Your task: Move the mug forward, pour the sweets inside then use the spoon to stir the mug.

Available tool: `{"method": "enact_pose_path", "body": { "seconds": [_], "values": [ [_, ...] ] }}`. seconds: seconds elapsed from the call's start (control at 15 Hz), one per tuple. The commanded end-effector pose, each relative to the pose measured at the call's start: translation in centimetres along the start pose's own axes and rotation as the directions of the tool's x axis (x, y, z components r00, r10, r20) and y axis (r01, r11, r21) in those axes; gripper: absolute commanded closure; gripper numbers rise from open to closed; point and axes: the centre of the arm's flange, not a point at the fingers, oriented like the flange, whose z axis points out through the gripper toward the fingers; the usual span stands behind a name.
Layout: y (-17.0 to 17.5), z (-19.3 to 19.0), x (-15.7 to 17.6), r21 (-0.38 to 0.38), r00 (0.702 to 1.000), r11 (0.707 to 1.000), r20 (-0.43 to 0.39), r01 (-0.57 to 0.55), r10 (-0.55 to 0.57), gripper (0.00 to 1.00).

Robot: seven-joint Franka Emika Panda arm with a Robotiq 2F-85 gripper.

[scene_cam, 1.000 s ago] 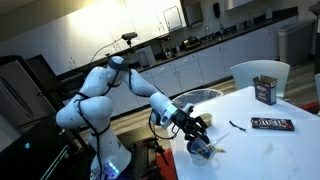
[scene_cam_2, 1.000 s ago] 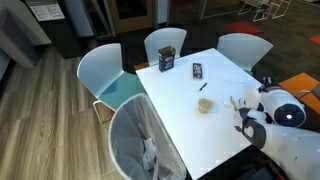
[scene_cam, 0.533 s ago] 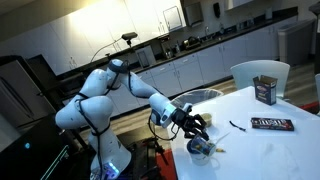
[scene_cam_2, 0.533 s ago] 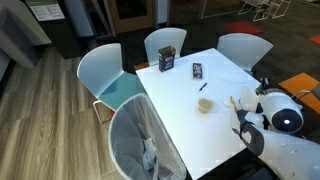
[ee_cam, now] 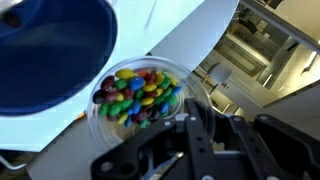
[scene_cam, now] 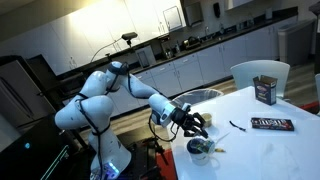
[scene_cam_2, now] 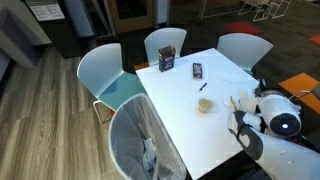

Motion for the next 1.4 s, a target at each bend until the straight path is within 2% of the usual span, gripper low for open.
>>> {"method": "enact_pose_path", "body": {
  "seconds": [0.0,0.6,1.33],
  "values": [
    [-1.1,-2.5,-2.2,0.013,0.999,1.0,-0.032,0.023,-0.023,0.99],
    [-0.8,-2.6,-2.4,0.022,0.994,0.997,-0.076,0.078,-0.076,0.99],
    [-1.7,-4.1,-3.6,0.089,0.983,0.983,-0.099,0.162,-0.153,0.99]
  ]
}}
